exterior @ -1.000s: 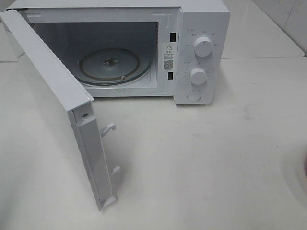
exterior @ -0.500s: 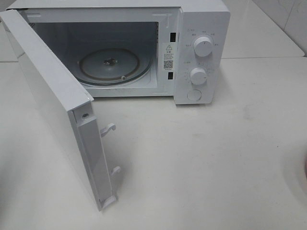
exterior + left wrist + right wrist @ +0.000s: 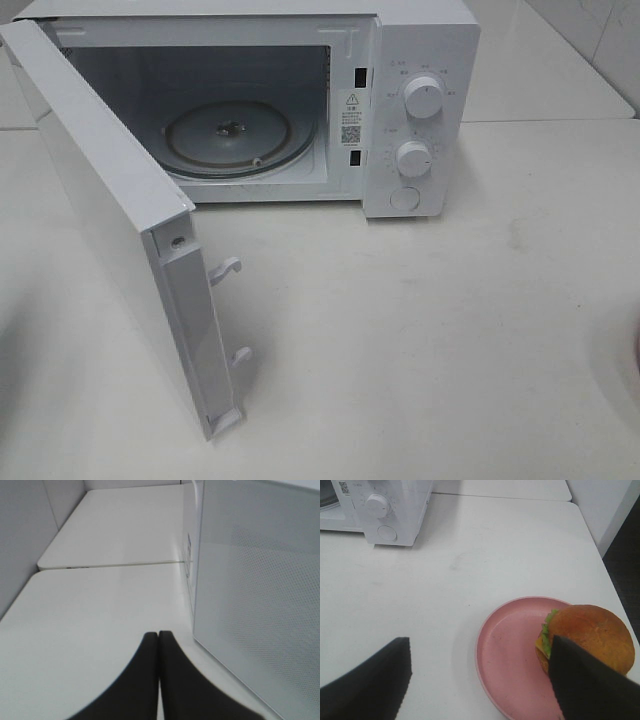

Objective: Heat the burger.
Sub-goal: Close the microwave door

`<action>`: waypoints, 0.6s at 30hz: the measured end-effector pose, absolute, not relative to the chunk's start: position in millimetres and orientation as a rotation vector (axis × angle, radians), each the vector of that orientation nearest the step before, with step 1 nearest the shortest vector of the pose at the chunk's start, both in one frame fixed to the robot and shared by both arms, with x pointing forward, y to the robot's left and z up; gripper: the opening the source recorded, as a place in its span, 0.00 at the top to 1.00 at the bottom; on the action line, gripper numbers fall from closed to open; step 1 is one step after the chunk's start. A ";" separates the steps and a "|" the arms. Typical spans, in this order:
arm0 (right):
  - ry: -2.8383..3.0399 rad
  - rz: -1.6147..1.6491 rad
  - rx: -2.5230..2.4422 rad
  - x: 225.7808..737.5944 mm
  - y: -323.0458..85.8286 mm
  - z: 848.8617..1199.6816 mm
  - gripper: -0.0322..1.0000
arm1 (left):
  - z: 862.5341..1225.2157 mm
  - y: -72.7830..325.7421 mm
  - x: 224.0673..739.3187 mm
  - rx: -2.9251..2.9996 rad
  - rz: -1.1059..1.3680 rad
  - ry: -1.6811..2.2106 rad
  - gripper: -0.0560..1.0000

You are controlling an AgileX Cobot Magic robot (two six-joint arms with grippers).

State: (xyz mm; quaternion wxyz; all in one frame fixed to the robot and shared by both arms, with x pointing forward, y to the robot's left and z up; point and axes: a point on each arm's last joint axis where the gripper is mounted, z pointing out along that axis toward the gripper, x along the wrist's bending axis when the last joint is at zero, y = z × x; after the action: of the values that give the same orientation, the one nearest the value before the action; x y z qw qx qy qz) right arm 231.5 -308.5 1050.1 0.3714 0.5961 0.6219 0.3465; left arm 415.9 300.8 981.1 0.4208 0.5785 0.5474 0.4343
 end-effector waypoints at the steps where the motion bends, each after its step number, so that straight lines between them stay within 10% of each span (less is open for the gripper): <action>1: 1.595 0.888 1.528 231.5 -308.5 1050.1 0.24 | 981.1 300.8 415.9 1.450 1.088 1.371 0.95; 18: 1.595 0.888 1.528 231.5 -308.5 1050.1 0.24 | 953.4 257.1 450.7 1.555 0.802 0.990 0.95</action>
State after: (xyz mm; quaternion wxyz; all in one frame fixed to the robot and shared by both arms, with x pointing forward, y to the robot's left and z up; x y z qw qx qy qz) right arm 231.5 -308.5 1050.1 0.3714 0.5961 0.6219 0.3465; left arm 450.7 257.1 953.4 0.5361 0.6529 0.4159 0.3368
